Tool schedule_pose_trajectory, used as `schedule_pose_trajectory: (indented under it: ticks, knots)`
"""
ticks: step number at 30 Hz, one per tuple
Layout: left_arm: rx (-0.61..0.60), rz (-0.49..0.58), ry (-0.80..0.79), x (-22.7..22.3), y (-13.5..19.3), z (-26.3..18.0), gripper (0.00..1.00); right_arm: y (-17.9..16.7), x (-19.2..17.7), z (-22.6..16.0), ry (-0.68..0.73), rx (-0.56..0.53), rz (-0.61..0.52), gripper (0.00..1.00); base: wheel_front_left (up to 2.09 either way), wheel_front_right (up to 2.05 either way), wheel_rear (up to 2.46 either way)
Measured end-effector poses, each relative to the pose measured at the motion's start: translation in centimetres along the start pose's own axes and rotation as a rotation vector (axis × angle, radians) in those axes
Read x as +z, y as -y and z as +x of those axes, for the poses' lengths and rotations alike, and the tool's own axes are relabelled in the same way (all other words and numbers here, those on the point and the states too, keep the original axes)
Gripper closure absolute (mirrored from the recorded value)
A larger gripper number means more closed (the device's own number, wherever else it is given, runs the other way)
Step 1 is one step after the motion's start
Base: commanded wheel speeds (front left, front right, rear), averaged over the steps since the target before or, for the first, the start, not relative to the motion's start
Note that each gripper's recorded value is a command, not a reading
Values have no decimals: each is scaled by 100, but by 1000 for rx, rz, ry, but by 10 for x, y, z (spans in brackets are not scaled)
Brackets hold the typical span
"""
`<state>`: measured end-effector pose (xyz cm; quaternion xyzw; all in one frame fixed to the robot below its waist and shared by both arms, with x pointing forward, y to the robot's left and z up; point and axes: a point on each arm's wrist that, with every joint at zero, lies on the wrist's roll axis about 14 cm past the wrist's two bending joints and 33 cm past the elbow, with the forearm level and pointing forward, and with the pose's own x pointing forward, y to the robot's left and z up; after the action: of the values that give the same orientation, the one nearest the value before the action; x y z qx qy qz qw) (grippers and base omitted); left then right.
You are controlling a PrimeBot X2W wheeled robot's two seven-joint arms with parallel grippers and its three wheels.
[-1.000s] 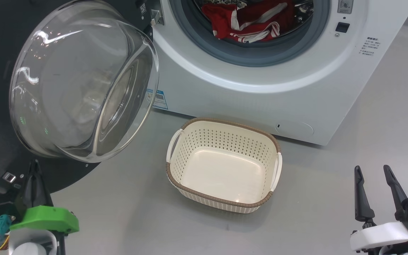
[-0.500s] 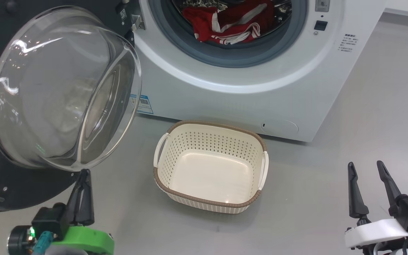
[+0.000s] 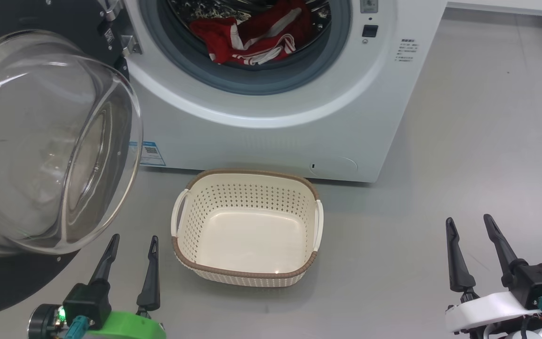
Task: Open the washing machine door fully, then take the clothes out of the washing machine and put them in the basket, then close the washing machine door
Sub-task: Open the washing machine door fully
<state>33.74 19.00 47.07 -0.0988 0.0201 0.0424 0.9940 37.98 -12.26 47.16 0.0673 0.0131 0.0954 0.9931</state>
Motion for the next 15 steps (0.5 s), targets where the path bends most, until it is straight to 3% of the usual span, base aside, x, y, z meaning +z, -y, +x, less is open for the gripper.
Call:
schedule_pose_trajectory:
  ticks: [15]
  knots:
    - [-122,-1,-17,-6,39,11,0,28,9,-32,24,-123,2,0,0,0,0]
